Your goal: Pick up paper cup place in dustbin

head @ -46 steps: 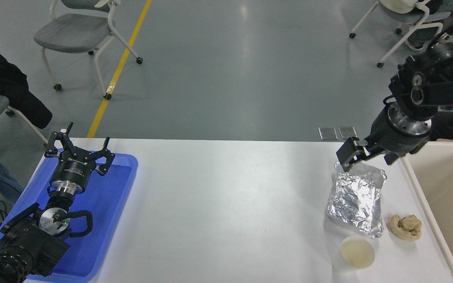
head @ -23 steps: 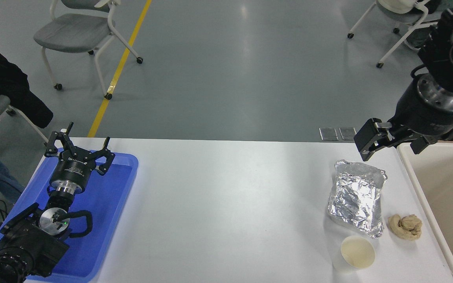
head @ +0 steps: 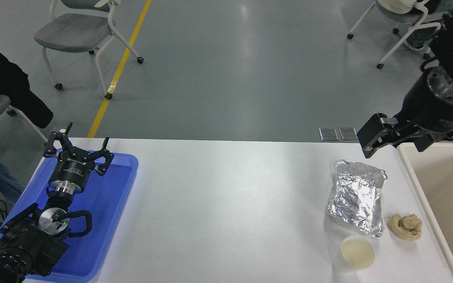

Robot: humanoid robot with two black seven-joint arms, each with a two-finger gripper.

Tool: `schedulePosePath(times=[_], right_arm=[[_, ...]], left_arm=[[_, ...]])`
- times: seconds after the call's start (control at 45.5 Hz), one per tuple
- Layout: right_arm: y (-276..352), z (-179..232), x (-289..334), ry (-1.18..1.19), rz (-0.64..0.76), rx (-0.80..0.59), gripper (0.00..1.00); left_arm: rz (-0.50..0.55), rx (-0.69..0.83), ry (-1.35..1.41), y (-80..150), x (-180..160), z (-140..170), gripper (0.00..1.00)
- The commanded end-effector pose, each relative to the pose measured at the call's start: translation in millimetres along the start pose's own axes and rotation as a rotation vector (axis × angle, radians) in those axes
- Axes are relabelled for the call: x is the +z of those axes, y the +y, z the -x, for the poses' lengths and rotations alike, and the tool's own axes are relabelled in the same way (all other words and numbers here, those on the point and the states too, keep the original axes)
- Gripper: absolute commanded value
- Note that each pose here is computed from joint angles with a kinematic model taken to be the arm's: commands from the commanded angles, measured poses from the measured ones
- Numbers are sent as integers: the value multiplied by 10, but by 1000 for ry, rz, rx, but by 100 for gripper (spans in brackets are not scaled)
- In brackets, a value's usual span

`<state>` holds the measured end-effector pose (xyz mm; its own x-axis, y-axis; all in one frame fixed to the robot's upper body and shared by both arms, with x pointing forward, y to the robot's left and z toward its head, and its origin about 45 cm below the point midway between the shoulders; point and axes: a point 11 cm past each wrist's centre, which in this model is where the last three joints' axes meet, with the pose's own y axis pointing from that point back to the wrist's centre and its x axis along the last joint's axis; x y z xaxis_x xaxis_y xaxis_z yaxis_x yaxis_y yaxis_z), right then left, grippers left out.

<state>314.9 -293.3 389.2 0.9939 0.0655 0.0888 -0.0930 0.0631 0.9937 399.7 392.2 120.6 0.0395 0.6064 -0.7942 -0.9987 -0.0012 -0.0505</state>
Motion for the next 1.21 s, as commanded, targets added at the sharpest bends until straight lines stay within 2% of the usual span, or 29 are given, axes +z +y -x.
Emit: schedulePosePath(times=[0.0, 0.505, 0.813, 1.187], right_arm=[[-447, 284, 363, -47, -39, -77, 100], [-1745, 654, 623, -24, -134, -131, 100], [-2249, 807, 576, -23, -187, -138, 100], [-2549, 851, 479, -58, -224, -105, 100]], left_arm=[[-1, 0, 0, 1, -2, 0, 100], [0, -2, 0, -5, 0, 5, 100], [-2, -2, 0, -5, -1, 6, 100], [-3, -4, 2, -11, -15, 16, 100]])
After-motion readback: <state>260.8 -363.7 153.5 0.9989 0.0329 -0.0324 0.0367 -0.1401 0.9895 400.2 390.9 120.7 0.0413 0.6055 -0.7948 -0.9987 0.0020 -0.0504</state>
